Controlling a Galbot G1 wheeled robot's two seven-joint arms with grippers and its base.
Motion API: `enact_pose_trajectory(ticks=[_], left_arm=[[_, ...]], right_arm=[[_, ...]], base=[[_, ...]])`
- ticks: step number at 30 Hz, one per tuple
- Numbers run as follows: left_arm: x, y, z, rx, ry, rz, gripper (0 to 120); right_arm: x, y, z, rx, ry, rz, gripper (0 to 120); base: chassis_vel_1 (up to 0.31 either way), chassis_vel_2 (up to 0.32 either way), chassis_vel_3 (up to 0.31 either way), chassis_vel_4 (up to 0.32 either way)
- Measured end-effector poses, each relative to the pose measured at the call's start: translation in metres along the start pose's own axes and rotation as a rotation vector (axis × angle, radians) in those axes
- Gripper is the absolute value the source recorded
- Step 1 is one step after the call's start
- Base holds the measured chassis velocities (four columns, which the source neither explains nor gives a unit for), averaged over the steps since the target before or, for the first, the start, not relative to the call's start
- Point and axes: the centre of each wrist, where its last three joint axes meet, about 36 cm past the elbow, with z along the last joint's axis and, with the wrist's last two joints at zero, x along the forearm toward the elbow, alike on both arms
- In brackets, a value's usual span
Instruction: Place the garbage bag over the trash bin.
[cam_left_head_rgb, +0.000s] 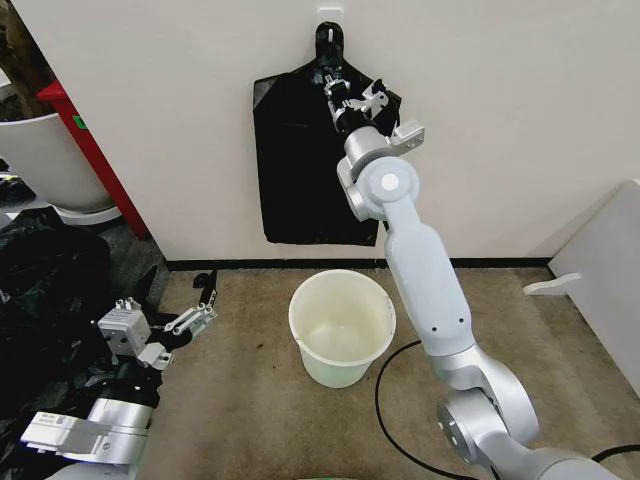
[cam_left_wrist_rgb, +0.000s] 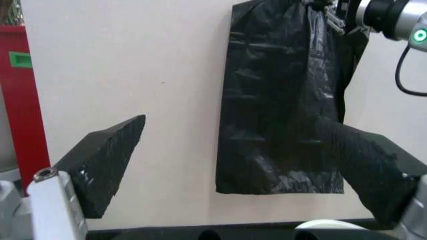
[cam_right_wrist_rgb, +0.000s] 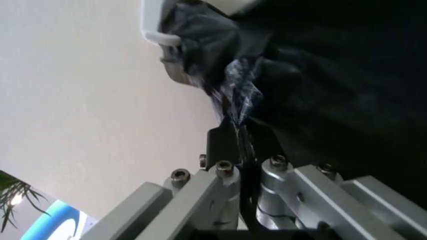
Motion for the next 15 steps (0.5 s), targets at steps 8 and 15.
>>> enact_pose_trajectory(ticks=[8,15], left_arm=[[0.000,-0.001,0.000,-0.002,-0.005,0.003,100],[0.001,-0.001,0.001,-0.003,-0.008,0.004,100]], right_arm=[[0.016,-0.012,0.009,-0.004,0.015,0.024,0],[0.030,-0.022,0.019,-0.007,0.024,0.047,0]], base=[[0.000,0.000,0.000,0.000],[0.000,0.000,0.000,0.000]])
